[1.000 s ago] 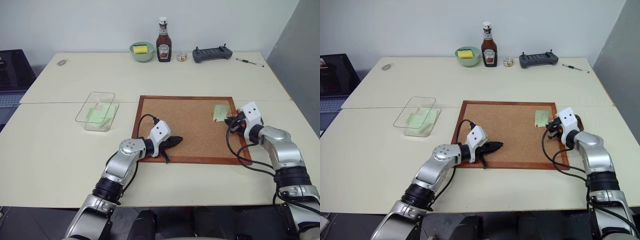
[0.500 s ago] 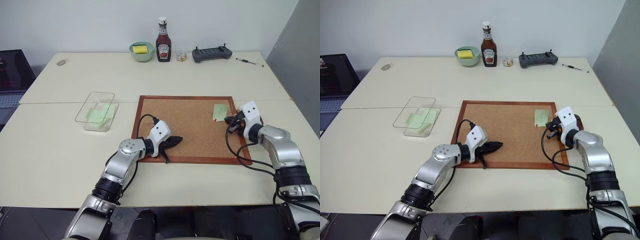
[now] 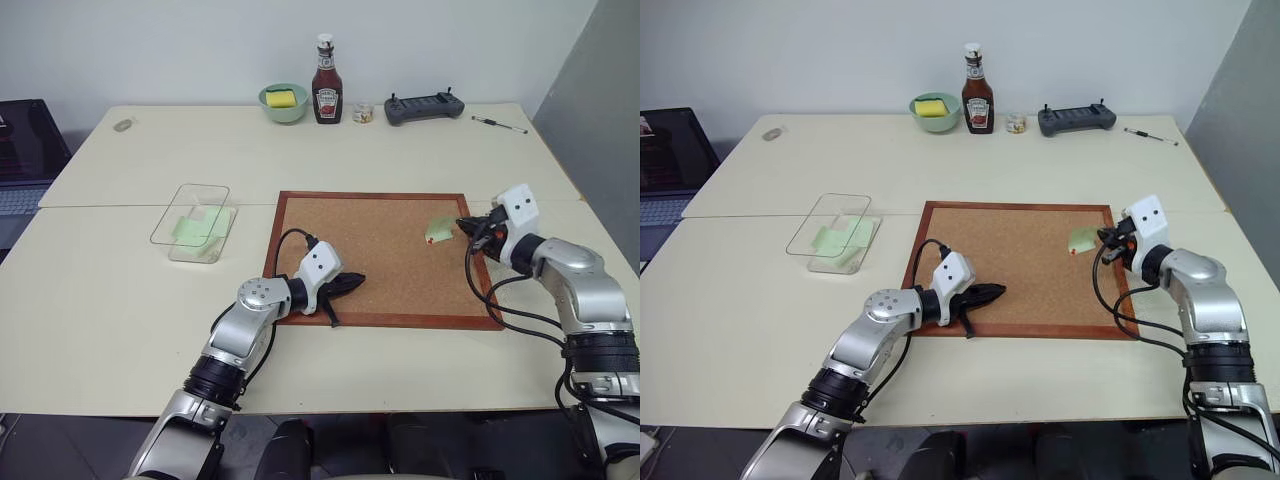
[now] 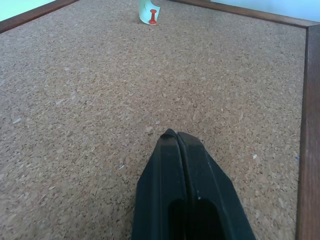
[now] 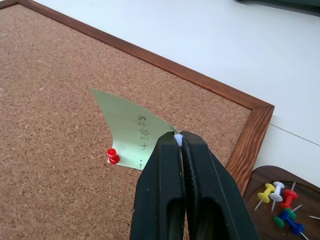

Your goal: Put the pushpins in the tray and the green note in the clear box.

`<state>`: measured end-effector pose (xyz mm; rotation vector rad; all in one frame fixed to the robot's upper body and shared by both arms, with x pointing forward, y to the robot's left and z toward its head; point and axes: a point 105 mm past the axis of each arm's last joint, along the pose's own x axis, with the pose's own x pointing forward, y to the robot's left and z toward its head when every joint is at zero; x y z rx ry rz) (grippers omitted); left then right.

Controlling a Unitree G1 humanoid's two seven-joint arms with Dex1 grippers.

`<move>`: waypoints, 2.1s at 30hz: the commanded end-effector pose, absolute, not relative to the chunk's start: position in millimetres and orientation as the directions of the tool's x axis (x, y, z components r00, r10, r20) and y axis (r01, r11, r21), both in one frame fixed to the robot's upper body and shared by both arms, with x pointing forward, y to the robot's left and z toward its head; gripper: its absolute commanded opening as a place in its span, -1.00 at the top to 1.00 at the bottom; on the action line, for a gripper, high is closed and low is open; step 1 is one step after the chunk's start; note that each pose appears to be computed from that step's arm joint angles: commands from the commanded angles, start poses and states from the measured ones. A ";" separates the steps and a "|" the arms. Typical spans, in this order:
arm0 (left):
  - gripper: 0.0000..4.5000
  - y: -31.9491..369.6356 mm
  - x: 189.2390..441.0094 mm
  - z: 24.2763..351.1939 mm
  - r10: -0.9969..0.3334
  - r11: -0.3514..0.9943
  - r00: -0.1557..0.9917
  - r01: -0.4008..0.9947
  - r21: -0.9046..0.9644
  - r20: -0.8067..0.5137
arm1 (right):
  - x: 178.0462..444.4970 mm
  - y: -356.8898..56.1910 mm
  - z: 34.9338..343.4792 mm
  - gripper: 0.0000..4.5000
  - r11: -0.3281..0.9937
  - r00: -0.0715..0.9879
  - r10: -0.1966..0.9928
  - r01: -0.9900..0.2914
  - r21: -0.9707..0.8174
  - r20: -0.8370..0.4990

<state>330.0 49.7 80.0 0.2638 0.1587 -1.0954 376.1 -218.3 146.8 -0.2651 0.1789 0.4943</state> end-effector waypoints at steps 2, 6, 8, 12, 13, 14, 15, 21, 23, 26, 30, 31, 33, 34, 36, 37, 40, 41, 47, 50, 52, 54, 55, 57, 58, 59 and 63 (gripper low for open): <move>1.00 51.7 325.0 65.5 -0.844 0.429 0.440 0.897 0.105 -0.306 | 372.8 -246.7 163.4 0.99 0.872 0.909 0.359 -0.407 -0.272 -0.210; 1.00 51.2 324.9 65.3 -0.846 0.428 0.438 0.898 0.103 -0.305 | 374.0 -270.1 161.5 0.99 0.873 0.937 0.256 -0.330 -0.359 -0.239; 1.00 50.7 324.9 65.3 -0.847 0.426 0.436 0.899 0.102 -0.305 | 375.2 -278.0 161.0 0.99 0.850 0.943 0.214 -0.308 -0.427 -0.254; 1.00 49.7 325.3 65.5 -0.848 0.425 0.435 0.899 0.102 -0.303 | 377.9 -291.1 155.5 0.99 0.805 0.947 0.141 -0.278 -0.524 -0.288; 1.00 49.5 325.5 65.6 -0.848 0.425 0.435 0.899 0.102 -0.303 | 377.9 -291.2 151.7 0.99 0.800 0.943 0.140 -0.288 -0.527 -0.302; 1.00 49.4 325.5 65.6 -0.848 0.425 0.436 0.899 0.102 -0.303 | 378.0 -291.2 149.1 0.99 0.796 0.940 0.140 -0.295 -0.529 -0.312; 1.00 49.5 325.5 65.5 -0.848 0.426 0.436 0.899 0.103 -0.303 | 378.1 -290.8 146.7 0.99 0.791 0.937 0.141 -0.301 -0.533 -0.321; 1.00 50.5 324.6 64.6 -0.846 0.427 0.437 0.899 0.102 -0.305 | 379.8 -288.6 134.9 0.78 0.786 0.924 0.140 -0.322 -0.527 -0.356; 1.00 50.2 324.7 64.7 -0.846 0.427 0.437 0.898 0.102 -0.304 | 380.4 -289.6 133.6 0.61 0.786 0.924 0.136 -0.320 -0.529 -0.357; 1.00 49.8 324.7 64.6 -0.846 0.427 0.437 0.898 0.103 -0.304 | 380.9 -291.0 134.3 0.35 0.789 0.926 0.133 -0.315 -0.528 -0.354; 1.00 50.1 324.6 64.5 -0.846 0.426 0.436 0.899 0.105 -0.306 | 381.6 -291.5 137.4 -0.03 0.794 0.930 0.133 -0.307 -0.525 -0.342; 1.00 50.2 324.5 64.5 -0.846 0.426 0.436 0.899 0.105 -0.306 | 381.6 -291.6 138.3 -0.12 0.798 0.931 0.134 -0.304 -0.521 -0.338; 1.00 50.6 324.6 64.5 -0.846 0.425 0.436 0.899 0.106 -0.307 | 381.0 -290.5 143.3 -0.30 0.804 0.935 0.143 -0.301 -0.513 -0.325; 1.00 50.8 324.8 64.5 -0.846 0.425 0.436 0.899 0.106 -0.307 | 380.5 -289.7 146.4 -0.38 0.809 0.936 0.150 -0.301 -0.505 -0.317; 1.00 51.2 325.0 64.7 -0.845 0.425 0.437 0.899 0.108 -0.308 | 378.2 -286.8 152.2 -0.57 0.820 0.934 0.177 -0.314 -0.479 -0.309; 1.00 51.6 325.0 64.8 -0.845 0.425 0.437 0.899 0.108 -0.308 | 375.5 -283.3 154.3 -0.64 0.825 0.927 0.208 -0.338 -0.452 -0.313; 1.00 52.5 324.7 64.8 -0.845 0.425 0.437 0.899 0.108 -0.309 | 363.4 -264.9 154.8 -0.73 0.822 0.878 0.333 -0.449 -0.350 -0.343; 1.00 52.7 324.8 64.8 -0.844 0.426 0.438 0.898 0.108 -0.309 | 357.9 -253.7 153.9 -0.73 0.816 0.851 0.393 -0.497 -0.294 -0.347; 1.00 53.8 324.8 65.3 -0.843 0.430 0.441 0.896 0.108 -0.308 | 336.2 -216.8 135.1 -0.73 0.766 0.744 0.538 -0.628 -0.138 -0.396; 1.00 54.2 324.7 65.3 -0.842 0.431 0.442 0.896 0.108 -0.310 | 336.6 -198.8 131.3 -0.73 0.744 0.722 0.579 -0.658 -0.118 -0.378; 1.00 54.4 324.7 65.2 -0.841 0.431 0.442 0.896 0.108 -0.311 | 343.1 -192.6 130.0 -0.73 0.746 0.729 0.580 -0.654 -0.122 -0.363; 1.00 54.3 324.6 65.2 -0.841 0.430 0.442 0.896 0.108 -0.312 | 351.0 -189.6 127.5 -0.73 0.750 0.741 0.572 -0.646 -0.141 -0.353; 1.00 54.2 324.5 65.3 -0.841 0.430 0.441 0.896 0.108 -0.312 | 354.7 -188.5 127.2 -0.73 0.752 0.747 0.569 -0.642 -0.150 -0.344; 1.00 54.1 324.6 65.3 -0.841 0.430 0.442 0.896 0.108 -0.312 | 363.2 -186.3 129.1 -0.73 0.761 0.763 0.562 -0.628 -0.162 -0.320; 1.00 54.1 324.6 65.4 -0.841 0.431 0.442 0.896 0.108 -0.312 | 367.1 -185.2 129.9 -0.73 0.764 0.768 0.560 -0.624 -0.165 -0.310; 1.00 54.2 324.7 65.4 -0.841 0.432 0.443 0.896 0.109 -0.312 | 370.3 -184.2 130.3 -0.73 0.766 0.772 0.559 -0.621 -0.168 -0.303; 1.00 54.9 324.9 65.4 -0.838 0.436 0.447 0.893 0.109 -0.312 | 378.0 -182.2 128.7 -0.73 0.763 0.776 0.560 -0.619 -0.184 -0.290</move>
